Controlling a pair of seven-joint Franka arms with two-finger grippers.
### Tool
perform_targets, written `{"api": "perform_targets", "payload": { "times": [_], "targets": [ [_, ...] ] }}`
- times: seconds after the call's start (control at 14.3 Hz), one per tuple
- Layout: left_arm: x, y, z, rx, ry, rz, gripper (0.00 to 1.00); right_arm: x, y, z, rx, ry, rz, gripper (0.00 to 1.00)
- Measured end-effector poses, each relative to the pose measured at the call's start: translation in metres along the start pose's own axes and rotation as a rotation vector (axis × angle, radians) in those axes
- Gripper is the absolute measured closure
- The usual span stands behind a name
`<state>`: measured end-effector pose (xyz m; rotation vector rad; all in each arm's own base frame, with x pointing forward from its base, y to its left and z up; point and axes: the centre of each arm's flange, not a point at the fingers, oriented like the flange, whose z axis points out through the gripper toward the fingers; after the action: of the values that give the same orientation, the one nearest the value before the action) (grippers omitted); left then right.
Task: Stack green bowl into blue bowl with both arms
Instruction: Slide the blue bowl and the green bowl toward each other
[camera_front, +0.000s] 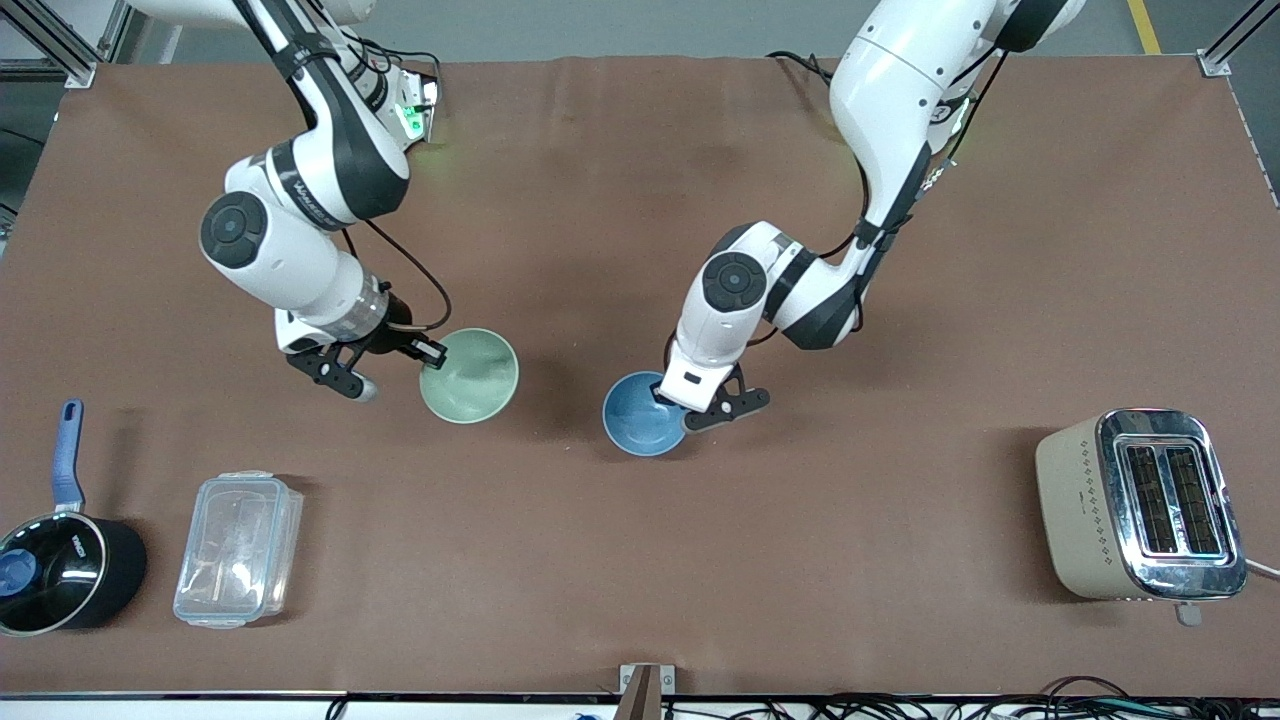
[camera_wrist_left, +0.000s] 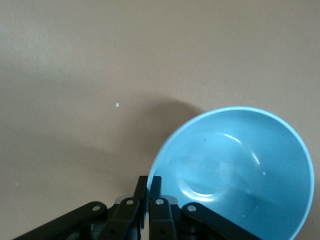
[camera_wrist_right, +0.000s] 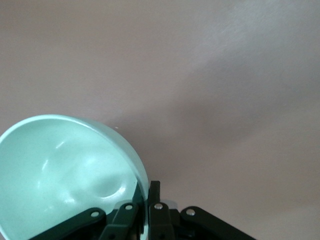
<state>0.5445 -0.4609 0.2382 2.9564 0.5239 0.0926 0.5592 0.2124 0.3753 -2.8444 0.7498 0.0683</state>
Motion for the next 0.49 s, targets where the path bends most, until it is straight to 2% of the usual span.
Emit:
{"api": "perform_targets", "payload": {
  "times": [0.07, 0.14, 0.49],
  "targets": [
    [-0.004, 0.001, 0.002, 0.003, -0.003, 0.003, 0.93, 0.002, -0.005, 0.002, 0.006, -0.004, 0.012, 0.96],
    [-0.006, 0.002, 0.004, 0.005, -0.005, 0.004, 0.87, 0.004, -0.01, 0.003, 0.012, -0.008, 0.02, 0.96],
    [0.01, 0.001, -0.008, -0.011, 0.015, -0.014, 0.39, 0.009, -0.019, 0.011, 0.021, -0.022, 0.042, 0.96]
  ]
}}
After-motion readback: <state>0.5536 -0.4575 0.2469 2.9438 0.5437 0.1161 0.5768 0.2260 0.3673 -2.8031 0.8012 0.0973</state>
